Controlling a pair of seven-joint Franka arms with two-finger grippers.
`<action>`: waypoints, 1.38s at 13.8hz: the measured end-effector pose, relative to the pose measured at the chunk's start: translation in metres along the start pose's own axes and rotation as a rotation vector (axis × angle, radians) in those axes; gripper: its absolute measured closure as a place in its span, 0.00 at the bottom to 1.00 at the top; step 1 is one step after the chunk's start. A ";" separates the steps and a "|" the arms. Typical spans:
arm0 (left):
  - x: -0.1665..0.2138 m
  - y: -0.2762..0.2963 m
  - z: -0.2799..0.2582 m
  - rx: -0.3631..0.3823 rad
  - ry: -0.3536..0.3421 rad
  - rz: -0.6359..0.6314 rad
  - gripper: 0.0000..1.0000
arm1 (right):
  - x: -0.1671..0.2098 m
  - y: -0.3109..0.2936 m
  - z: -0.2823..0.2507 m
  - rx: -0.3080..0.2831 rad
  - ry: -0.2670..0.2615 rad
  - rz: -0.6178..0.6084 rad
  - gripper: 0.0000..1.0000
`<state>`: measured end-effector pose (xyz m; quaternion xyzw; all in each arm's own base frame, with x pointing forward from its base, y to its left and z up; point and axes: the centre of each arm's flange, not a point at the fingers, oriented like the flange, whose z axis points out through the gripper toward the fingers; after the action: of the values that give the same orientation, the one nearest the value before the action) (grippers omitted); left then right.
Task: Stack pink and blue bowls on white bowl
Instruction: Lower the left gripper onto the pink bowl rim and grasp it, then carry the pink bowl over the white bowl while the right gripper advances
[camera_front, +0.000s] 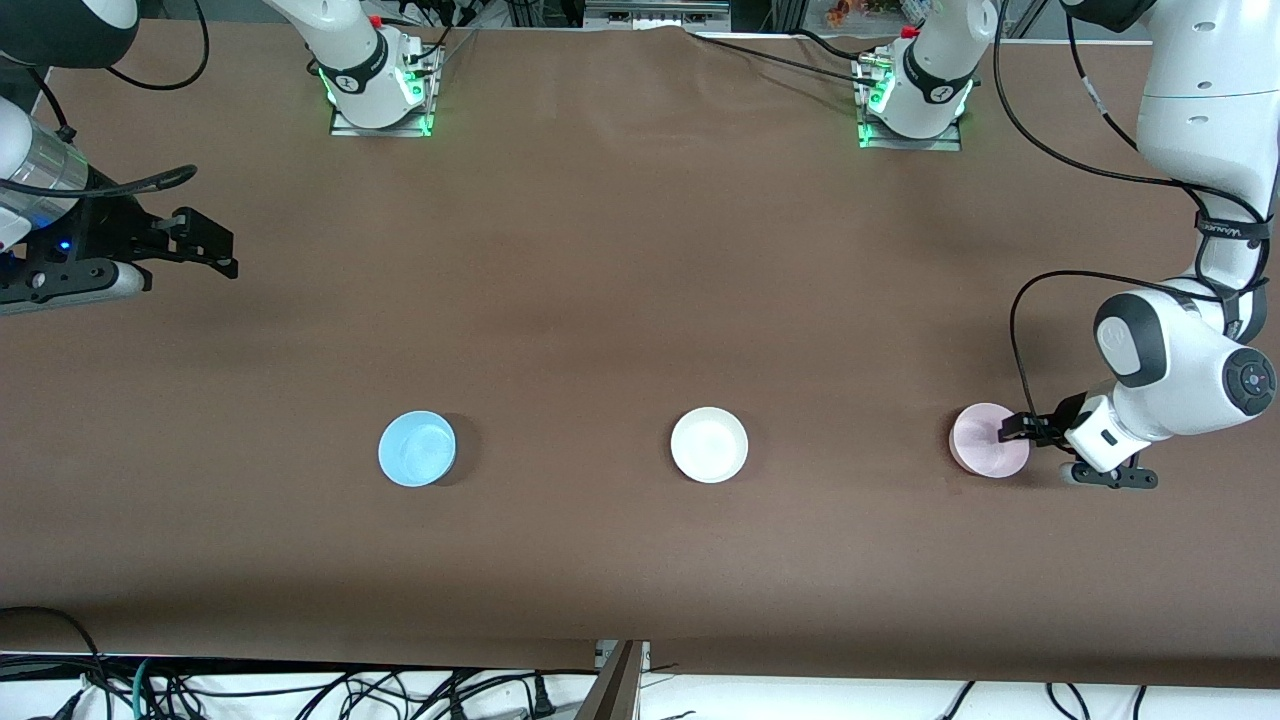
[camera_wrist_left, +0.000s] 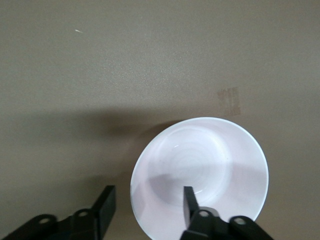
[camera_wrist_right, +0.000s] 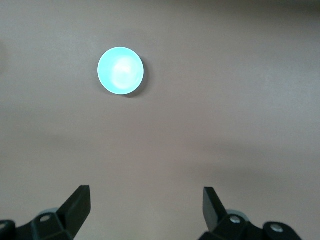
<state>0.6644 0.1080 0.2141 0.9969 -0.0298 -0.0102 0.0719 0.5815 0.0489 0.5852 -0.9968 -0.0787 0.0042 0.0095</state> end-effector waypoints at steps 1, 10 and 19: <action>0.000 -0.001 0.000 0.000 -0.001 0.007 0.57 | 0.000 0.000 0.000 0.000 0.000 0.000 0.00; -0.001 -0.004 0.002 -0.022 -0.004 0.007 0.97 | 0.000 0.000 0.000 0.000 0.000 0.001 0.00; 0.033 0.196 -0.035 -0.235 -0.073 -0.059 0.97 | 0.003 0.001 -0.002 -0.002 0.027 0.004 0.00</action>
<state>0.6865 -0.0831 0.2760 0.9810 -0.0015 -0.0523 0.1868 0.5845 0.0478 0.5875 -0.9970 -0.0768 -0.0092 0.0093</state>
